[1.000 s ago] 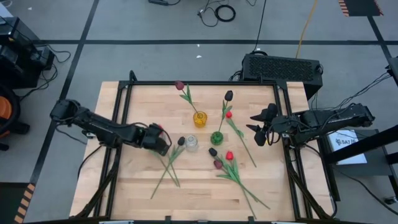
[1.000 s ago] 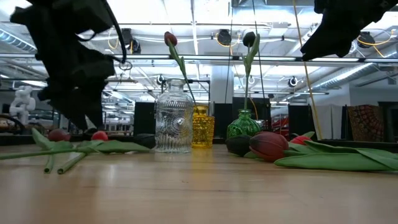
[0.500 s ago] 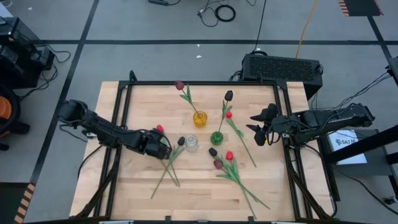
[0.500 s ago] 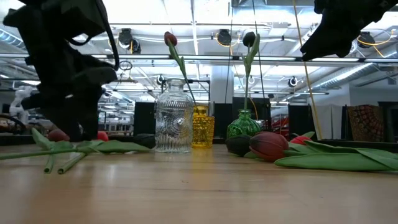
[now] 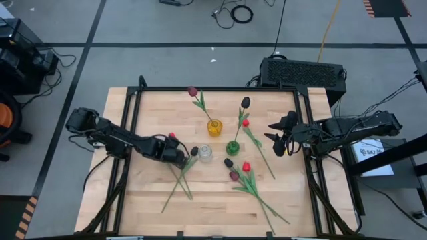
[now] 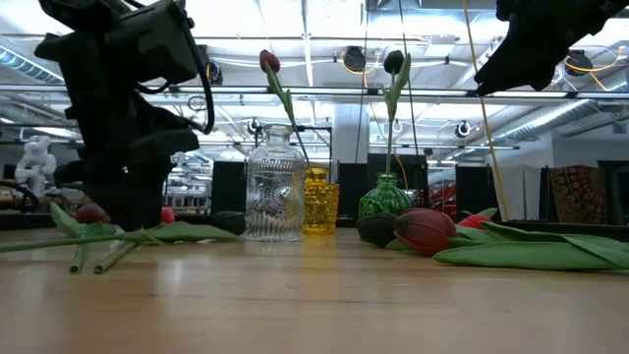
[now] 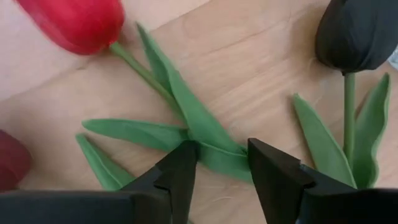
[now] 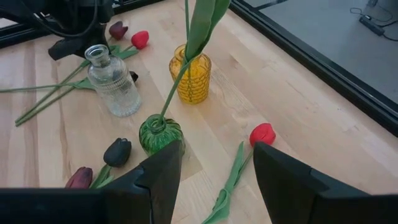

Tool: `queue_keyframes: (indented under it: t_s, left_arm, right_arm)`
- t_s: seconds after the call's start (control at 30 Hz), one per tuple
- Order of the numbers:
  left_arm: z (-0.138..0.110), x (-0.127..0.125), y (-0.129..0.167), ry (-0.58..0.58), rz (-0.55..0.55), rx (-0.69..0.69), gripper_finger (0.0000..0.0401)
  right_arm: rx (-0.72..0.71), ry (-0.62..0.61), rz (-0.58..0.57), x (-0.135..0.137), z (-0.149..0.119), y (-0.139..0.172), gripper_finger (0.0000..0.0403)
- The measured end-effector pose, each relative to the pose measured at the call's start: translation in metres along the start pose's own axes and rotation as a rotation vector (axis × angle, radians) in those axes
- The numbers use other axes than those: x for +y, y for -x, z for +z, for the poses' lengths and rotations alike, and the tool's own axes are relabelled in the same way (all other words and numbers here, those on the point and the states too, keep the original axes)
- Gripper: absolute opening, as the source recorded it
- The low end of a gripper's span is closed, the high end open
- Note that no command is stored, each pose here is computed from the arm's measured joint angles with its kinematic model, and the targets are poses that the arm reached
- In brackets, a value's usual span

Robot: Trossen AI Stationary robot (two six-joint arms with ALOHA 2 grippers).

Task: Sort flowers into vase by color
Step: Put the bottom left orange flower in the transparent flower vase

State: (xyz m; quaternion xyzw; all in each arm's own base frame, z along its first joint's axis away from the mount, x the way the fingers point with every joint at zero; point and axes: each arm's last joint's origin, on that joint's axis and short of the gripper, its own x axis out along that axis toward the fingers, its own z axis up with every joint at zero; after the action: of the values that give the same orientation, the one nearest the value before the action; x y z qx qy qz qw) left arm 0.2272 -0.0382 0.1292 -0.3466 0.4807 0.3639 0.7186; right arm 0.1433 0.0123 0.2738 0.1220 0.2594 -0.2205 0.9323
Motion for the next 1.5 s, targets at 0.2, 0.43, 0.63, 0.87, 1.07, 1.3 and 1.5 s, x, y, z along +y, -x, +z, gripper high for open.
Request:
queue_keyframes:
  t_s: [0.2,0.43,0.63,0.87,1.07,1.3,1.5]
  left_arm:
    - [0.013,-0.002,0.013,-0.054,-0.044,-0.057,0.0081]
    - [0.023,0.005,0.011,-0.098,-0.015,-0.055,0.0007]
    - [0.026,0.007,0.011,-0.101,-0.012,-0.054,0.0012]
    - [0.028,0.008,0.028,-0.11,-0.071,-0.08,0.0013]
    - [0.025,0.01,0.059,-0.193,-0.206,-0.119,0.0013]
    - [0.02,0.021,0.098,-0.248,-0.369,-0.196,0.0013]
    - [0.012,0.028,0.108,-0.277,-0.35,-0.23,0.0013]
  right_arm:
    - [-0.006,0.007,0.002,0.0,0.001,0.0,0.0192]
    - [-0.01,0.008,0.005,0.0,0.001,0.0,0.0192]
    - [-0.009,0.013,0.004,0.0,0.001,0.0,0.0192]
    - [-0.01,0.019,0.005,0.001,0.001,0.0,0.0192]
    - [-0.014,0.021,0.008,0.001,0.002,0.0,0.0192]
    - [-0.02,0.02,0.012,0.001,0.002,0.0,0.0192]
    - [-0.019,0.02,0.013,0.001,0.002,0.0,0.0192]
